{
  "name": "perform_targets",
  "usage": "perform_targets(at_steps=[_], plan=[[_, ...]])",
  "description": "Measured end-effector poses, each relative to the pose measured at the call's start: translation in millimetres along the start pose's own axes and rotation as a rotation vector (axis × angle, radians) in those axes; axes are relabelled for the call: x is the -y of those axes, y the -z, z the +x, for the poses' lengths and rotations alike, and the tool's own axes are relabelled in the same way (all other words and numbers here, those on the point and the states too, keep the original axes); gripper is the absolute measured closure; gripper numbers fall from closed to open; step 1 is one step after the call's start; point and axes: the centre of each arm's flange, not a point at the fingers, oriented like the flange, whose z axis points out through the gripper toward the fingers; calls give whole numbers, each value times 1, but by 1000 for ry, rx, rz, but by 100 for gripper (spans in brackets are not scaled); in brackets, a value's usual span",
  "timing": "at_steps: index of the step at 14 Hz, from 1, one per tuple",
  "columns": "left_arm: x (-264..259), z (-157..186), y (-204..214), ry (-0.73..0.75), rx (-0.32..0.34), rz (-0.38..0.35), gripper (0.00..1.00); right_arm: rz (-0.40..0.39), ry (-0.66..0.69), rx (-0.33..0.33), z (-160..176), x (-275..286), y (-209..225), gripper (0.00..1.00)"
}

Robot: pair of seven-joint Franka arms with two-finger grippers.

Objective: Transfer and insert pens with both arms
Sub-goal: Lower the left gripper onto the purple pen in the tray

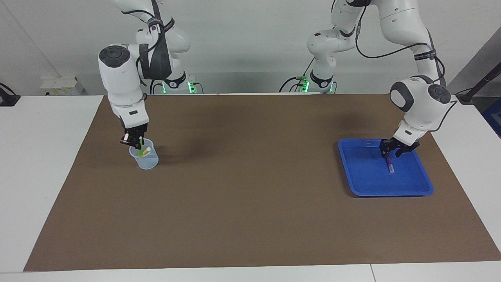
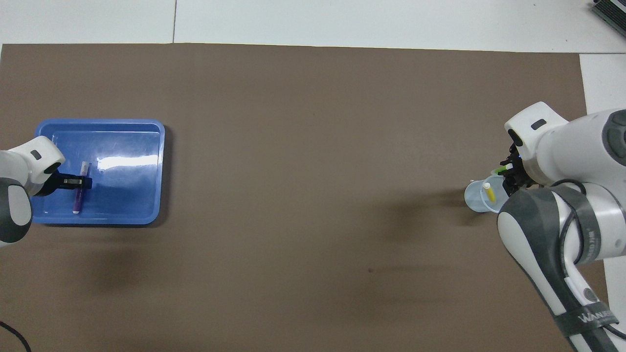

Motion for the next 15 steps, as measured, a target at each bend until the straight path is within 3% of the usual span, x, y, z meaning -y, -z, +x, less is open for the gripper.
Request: perform_targets(at_steps=[4, 5, 8, 15], plan=[[2, 1, -11, -4, -1, 2, 41, 26, -33, 12, -2, 4, -2, 81], [1, 2, -10, -6, -3, 2, 48, 34, -40, 15, -3, 5, -5, 81], [-2, 5, -7, -18, -9, 2, 83, 67, -80, 28, -4, 13, -22, 81], [-2, 6, -6, -19, 15, -5, 83, 43, -109, 10, -16, 13, -44, 80]])
